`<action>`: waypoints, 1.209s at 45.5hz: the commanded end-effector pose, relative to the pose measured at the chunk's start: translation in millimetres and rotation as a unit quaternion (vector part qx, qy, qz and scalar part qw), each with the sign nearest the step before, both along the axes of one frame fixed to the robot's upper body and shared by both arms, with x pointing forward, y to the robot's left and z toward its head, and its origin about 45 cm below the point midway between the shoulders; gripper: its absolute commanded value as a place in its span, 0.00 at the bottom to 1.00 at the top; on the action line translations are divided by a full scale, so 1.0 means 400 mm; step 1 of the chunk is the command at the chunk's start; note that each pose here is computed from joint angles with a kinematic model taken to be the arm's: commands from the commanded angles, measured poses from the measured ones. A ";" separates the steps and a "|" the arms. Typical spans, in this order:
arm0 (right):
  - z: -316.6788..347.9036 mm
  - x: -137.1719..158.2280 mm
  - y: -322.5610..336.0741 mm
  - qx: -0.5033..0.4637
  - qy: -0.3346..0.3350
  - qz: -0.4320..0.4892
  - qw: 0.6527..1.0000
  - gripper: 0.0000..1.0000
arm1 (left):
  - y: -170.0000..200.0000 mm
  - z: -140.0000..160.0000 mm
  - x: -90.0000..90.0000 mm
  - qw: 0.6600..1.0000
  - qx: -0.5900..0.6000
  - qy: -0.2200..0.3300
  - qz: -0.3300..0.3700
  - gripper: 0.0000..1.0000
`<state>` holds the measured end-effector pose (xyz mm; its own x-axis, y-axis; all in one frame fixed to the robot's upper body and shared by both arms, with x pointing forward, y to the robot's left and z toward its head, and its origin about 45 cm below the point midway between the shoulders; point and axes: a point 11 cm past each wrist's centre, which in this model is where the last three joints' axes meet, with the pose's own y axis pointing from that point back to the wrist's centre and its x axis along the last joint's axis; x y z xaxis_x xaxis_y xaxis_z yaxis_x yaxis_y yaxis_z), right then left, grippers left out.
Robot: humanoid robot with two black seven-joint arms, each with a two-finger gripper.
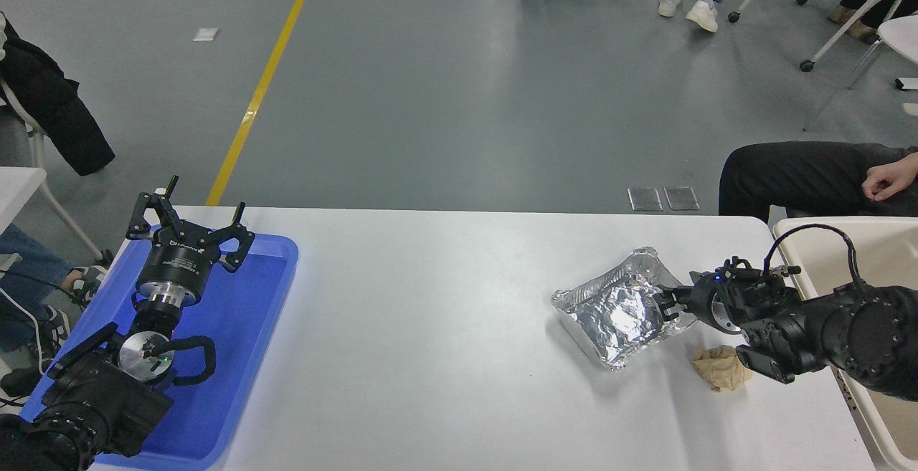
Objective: Pick up foil plate and place in dustbin
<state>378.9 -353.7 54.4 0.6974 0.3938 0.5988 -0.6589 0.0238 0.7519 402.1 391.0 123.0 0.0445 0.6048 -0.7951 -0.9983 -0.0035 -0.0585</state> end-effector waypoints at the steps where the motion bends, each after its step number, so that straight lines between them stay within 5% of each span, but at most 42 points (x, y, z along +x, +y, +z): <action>1: -0.010 -0.009 -0.003 -0.003 0.006 -0.001 1.000 0.38 | 0.000 0.000 0.000 1.000 0.000 0.000 0.000 1.00; 6: -0.009 -0.008 -0.003 -0.004 0.006 -0.002 1.000 0.30 | 0.000 0.000 0.000 1.000 0.000 0.000 0.000 1.00; 14: -0.007 -0.007 0.001 -0.002 0.009 0.001 1.000 0.00 | 0.000 0.000 0.000 1.000 0.000 0.000 0.001 1.00; 39: 0.099 0.024 -0.002 -0.001 0.036 0.027 0.999 0.00 | -0.005 0.000 0.002 1.000 -0.001 0.000 -0.002 1.00; 55: 0.391 0.013 -0.051 0.014 0.060 -0.004 0.998 0.00 | -0.005 0.000 0.002 1.000 -0.001 0.000 -0.002 1.00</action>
<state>389.7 -368.1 136.9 0.7418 0.4184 0.5241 -0.5791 0.0056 0.8152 402.8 389.3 123.0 0.0465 0.6031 -0.7963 -0.9983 -0.0005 -0.0587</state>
